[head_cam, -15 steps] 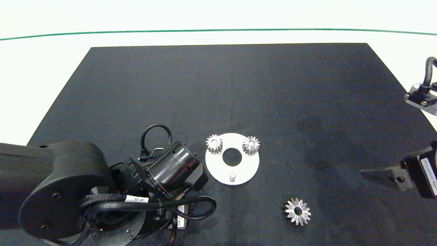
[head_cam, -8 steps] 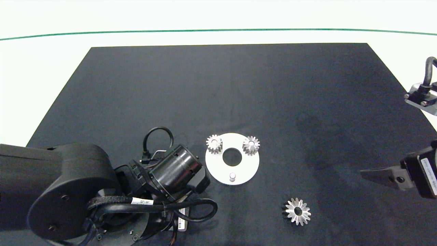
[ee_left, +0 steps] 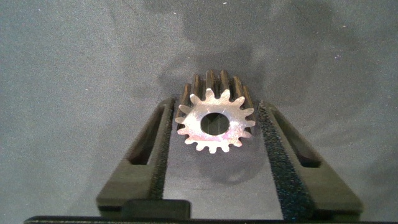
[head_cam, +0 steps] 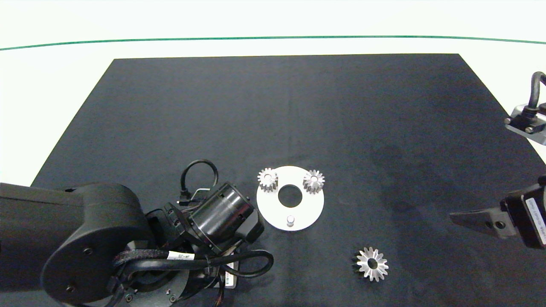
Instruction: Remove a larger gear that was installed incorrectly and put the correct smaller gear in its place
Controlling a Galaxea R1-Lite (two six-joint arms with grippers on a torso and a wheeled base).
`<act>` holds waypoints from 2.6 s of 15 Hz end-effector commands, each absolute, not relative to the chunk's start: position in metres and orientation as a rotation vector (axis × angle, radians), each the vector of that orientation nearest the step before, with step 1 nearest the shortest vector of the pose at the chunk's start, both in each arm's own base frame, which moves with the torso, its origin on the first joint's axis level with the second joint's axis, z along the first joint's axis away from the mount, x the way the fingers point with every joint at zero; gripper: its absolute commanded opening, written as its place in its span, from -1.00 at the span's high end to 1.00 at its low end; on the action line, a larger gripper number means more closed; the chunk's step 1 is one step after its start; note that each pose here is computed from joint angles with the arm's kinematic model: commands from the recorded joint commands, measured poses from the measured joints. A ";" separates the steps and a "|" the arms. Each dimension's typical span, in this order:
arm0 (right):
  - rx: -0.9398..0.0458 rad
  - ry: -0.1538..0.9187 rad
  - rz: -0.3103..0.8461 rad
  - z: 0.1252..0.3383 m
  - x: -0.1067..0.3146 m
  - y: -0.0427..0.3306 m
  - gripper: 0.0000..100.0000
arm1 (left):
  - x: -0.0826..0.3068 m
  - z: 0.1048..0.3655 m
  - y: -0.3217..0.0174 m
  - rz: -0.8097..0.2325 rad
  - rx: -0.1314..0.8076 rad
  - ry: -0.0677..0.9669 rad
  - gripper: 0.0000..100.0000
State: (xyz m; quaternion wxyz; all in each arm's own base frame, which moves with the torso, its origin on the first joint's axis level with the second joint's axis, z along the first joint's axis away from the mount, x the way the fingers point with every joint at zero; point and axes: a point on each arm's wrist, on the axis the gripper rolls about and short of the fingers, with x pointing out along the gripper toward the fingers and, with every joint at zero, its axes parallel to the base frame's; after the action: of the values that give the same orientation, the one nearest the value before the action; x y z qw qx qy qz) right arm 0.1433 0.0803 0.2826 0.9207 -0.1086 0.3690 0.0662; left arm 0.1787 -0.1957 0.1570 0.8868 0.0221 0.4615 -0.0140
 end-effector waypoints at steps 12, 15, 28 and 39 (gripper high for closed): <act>-0.226 0.752 0.134 0.281 0.144 0.080 -1.00 | 0.179 0.156 -0.196 -0.022 0.044 0.958 0.38; -0.237 0.753 0.141 0.280 0.143 0.080 -1.00 | 0.179 0.158 -0.197 -0.031 0.029 0.942 0.46; -0.212 0.676 0.194 0.291 0.125 0.077 -1.00 | 0.173 0.174 -0.193 -0.064 0.017 0.906 0.68; -0.178 0.607 0.148 0.306 0.113 0.060 -1.00 | 0.169 0.242 -0.221 -0.171 0.097 0.887 0.68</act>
State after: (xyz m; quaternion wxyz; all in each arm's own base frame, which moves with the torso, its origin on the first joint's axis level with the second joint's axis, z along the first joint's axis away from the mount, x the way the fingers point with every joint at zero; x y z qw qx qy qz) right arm 0.1145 0.0623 0.3044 0.9461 -0.0900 0.3013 0.0769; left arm 0.1640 -0.2135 0.2414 0.8990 0.0430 0.4279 -0.0825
